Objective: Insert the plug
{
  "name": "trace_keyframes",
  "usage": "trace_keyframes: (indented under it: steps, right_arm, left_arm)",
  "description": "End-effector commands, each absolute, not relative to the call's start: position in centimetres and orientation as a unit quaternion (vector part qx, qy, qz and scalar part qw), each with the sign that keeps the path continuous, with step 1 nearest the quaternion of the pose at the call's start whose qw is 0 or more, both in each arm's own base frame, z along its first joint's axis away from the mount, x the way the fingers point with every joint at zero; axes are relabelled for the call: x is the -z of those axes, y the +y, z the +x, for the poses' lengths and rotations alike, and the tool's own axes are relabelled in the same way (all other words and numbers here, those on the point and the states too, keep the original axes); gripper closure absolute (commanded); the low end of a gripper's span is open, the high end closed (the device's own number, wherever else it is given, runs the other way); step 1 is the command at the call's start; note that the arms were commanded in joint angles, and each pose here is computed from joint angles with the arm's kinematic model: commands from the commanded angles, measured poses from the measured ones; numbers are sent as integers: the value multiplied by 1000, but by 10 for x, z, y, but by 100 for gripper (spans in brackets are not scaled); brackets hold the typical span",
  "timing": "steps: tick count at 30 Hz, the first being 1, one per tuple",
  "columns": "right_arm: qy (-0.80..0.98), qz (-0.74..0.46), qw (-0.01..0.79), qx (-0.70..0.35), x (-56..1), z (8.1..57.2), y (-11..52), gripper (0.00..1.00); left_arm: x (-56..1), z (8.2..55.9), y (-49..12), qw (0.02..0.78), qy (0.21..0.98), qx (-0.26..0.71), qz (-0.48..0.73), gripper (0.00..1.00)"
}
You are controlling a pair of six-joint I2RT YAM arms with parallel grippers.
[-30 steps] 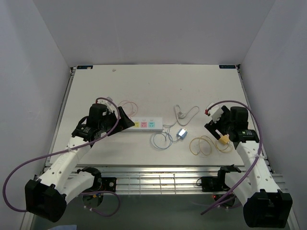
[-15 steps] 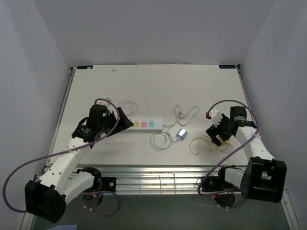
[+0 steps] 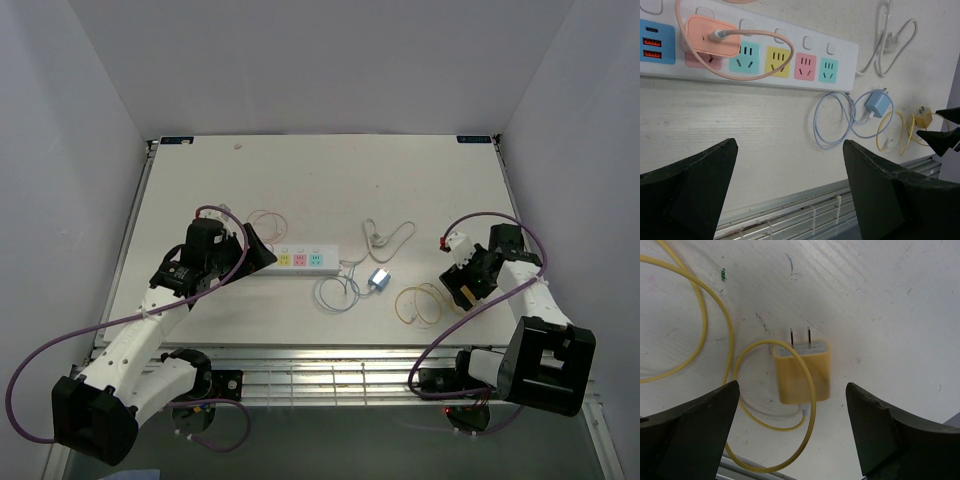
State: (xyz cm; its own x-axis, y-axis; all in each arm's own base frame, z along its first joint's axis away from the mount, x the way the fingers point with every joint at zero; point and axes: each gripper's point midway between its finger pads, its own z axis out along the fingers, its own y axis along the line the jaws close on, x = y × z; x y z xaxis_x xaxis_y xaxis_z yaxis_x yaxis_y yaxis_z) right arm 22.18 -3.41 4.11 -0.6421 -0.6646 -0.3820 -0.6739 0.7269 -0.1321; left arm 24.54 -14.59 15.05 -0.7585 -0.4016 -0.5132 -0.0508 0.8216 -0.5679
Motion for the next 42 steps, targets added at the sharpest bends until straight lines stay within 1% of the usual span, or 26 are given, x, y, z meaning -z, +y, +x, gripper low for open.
trace_keyframes:
  steps: [1, 5, 7, 10, 12, 13, 14, 16, 17, 19, 20, 21, 23, 25, 27, 28, 29, 31, 36, 39, 41, 42]
  right_arm:
    - [902, -376, 215, 1, -45, 232, -40, 7]
    - [905, -372, 206, -1, -40, 235, -42, 1]
    - [906, -371, 206, -3, -38, 236, -42, 8]
    - [908, -370, 195, 3, -33, 234, -45, 10]
    - [908, -367, 203, 9, -32, 238, -46, 18]
    - [908, -365, 207, 10, -32, 240, -46, 25]
    - [908, -364, 208, 10, -31, 240, -46, 34]
    - [908, -363, 207, 12, -30, 240, -47, 41]
    - [909, -363, 206, 14, -29, 240, -48, 46]
    - [908, -362, 209, 16, -31, 242, -48, 53]
    - [907, -362, 213, 16, -32, 244, -48, 60]
    - [905, -362, 221, 14, -37, 248, -46, 63]
    - [904, -359, 234, 11, -43, 253, -44, 70]
    - [898, -359, 254, 4, -54, 263, -39, 73]
    - [893, -359, 271, -8, -63, 269, -34, 78]
    - [881, -359, 307, -9, -86, 288, -30, 84]
    - [882, -356, 308, -10, -87, 288, -29, 84]
    - [872, -354, 337, -19, -104, 299, -23, 85]
    - [826, -350, 440, -39, -159, 326, 3, 86]
    - [784, -368, 496, -65, -185, 324, 31, 87]
    - [742, -390, 541, -62, -208, 322, 56, 87]
    - [731, -400, 549, -62, -214, 319, 65, 87]
  left_arm:
    - [-155, 247, -145, 332, 895, 269, -130, 2]
    - [-155, 248, -144, 334, 894, 268, -131, 2]
    - [-153, 247, -143, 332, 896, 265, -132, 2]
    - [-153, 247, -143, 331, 896, 263, -133, 2]
    - [-152, 248, -143, 331, 897, 263, -133, 2]
    - [-152, 248, -143, 330, 897, 263, -134, 2]
    - [-152, 248, -143, 331, 897, 263, -134, 2]
    - [-152, 248, -143, 331, 896, 263, -135, 2]
    - [-152, 248, -143, 331, 897, 263, -134, 2]
    - [-152, 247, -142, 330, 897, 262, -134, 2]
    - [-152, 248, -143, 332, 896, 263, -134, 2]
    - [-153, 248, -143, 331, 896, 263, -135, 2]
    - [-153, 247, -142, 332, 896, 263, -134, 2]
    - [-153, 247, -142, 333, 896, 262, -134, 2]
    - [-153, 247, -143, 332, 896, 263, -133, 2]
    - [-154, 247, -144, 331, 895, 267, -131, 2]
    - [-154, 247, -144, 331, 895, 267, -131, 2]
    - [-155, 246, -145, 331, 895, 270, -128, 2]
    - [-164, 246, -153, 334, 890, 292, -103, 2]
    - [-173, 244, -161, 340, 882, 316, -82, 2]
    - [-186, 241, -168, 348, 871, 341, -59, 2]
    - [-192, 240, -171, 352, 866, 351, -52, 2]
